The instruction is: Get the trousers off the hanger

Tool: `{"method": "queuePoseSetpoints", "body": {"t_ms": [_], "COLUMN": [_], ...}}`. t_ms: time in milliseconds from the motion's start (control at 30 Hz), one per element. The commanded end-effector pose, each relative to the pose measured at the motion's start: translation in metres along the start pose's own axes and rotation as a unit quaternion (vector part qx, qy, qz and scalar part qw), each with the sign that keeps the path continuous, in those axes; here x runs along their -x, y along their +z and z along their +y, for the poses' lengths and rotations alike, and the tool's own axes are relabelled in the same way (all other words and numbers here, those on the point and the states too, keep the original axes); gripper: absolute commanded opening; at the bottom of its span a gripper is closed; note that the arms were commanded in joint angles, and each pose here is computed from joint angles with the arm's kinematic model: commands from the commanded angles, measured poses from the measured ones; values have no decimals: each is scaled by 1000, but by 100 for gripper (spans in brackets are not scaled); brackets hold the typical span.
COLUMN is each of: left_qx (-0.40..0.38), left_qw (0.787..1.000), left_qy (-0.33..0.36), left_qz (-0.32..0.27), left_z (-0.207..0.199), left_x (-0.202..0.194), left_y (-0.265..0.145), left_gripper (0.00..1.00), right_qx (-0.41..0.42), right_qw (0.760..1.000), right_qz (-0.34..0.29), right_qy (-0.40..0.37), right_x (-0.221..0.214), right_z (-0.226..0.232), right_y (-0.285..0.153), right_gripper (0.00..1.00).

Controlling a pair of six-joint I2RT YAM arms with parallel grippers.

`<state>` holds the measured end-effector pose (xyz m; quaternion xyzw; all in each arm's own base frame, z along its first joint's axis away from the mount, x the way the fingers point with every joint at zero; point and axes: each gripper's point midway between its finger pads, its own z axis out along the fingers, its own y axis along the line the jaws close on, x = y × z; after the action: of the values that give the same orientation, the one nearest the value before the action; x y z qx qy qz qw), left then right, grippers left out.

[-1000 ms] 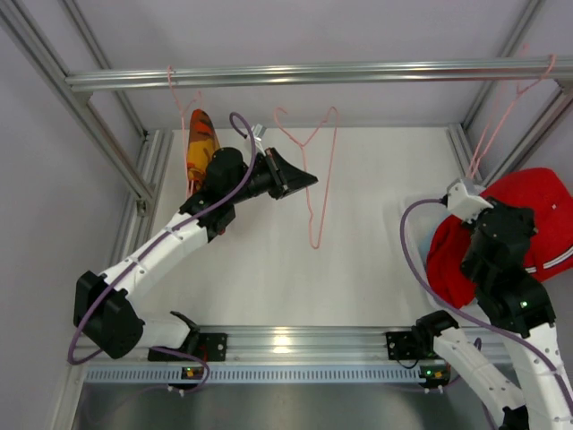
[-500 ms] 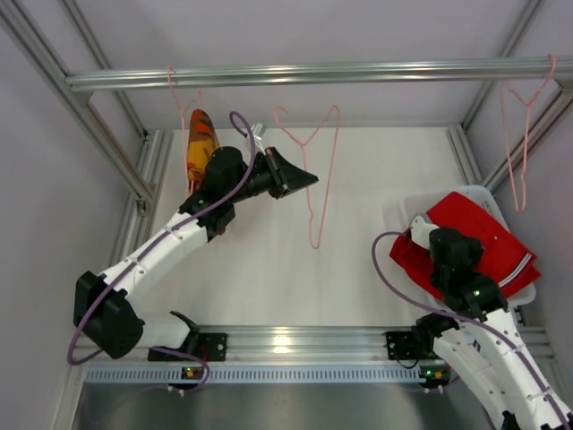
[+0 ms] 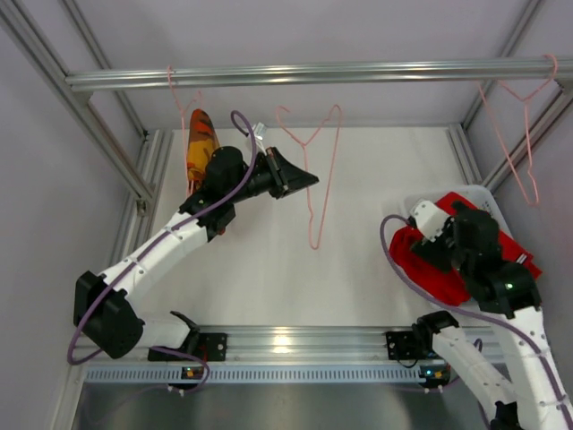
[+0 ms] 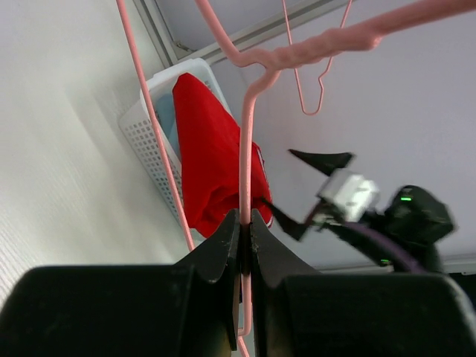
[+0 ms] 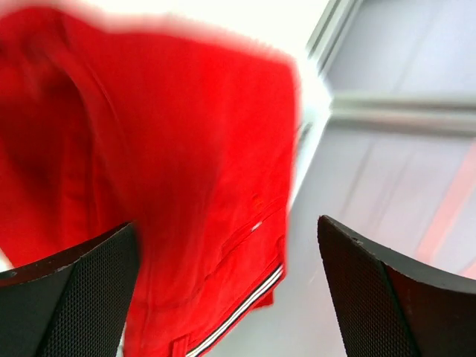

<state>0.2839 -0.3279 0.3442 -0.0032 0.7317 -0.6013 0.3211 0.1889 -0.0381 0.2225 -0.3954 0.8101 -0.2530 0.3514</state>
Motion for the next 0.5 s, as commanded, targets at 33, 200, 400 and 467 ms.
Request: {"method": "queuePoseSetpoints", "body": {"t_ms": [33, 200, 400, 467], "left_qx": [-45, -27, 15, 39], "left_qw": [998, 997, 996, 995], "left_qy": [46, 75, 80, 76], "left_qz": [-18, -20, -36, -46], "left_z": [-35, -37, -25, -18], "left_x": [9, 3, 9, 13], "left_y": [-6, -5, -3, -2], "left_gripper": [0, 0, 0, 0], "right_qx": [45, 93, 176, 231], "right_qw": [974, 916, 903, 867], "right_qz": [-210, -366, -362, -406], "right_qy": [73, 138, 150, 176], "right_x": [75, 141, 169, 189], "right_z": [-20, -36, -24, -13], "right_y": [-79, -134, -119, -135], "right_gripper": [92, 86, 79, 77]}}
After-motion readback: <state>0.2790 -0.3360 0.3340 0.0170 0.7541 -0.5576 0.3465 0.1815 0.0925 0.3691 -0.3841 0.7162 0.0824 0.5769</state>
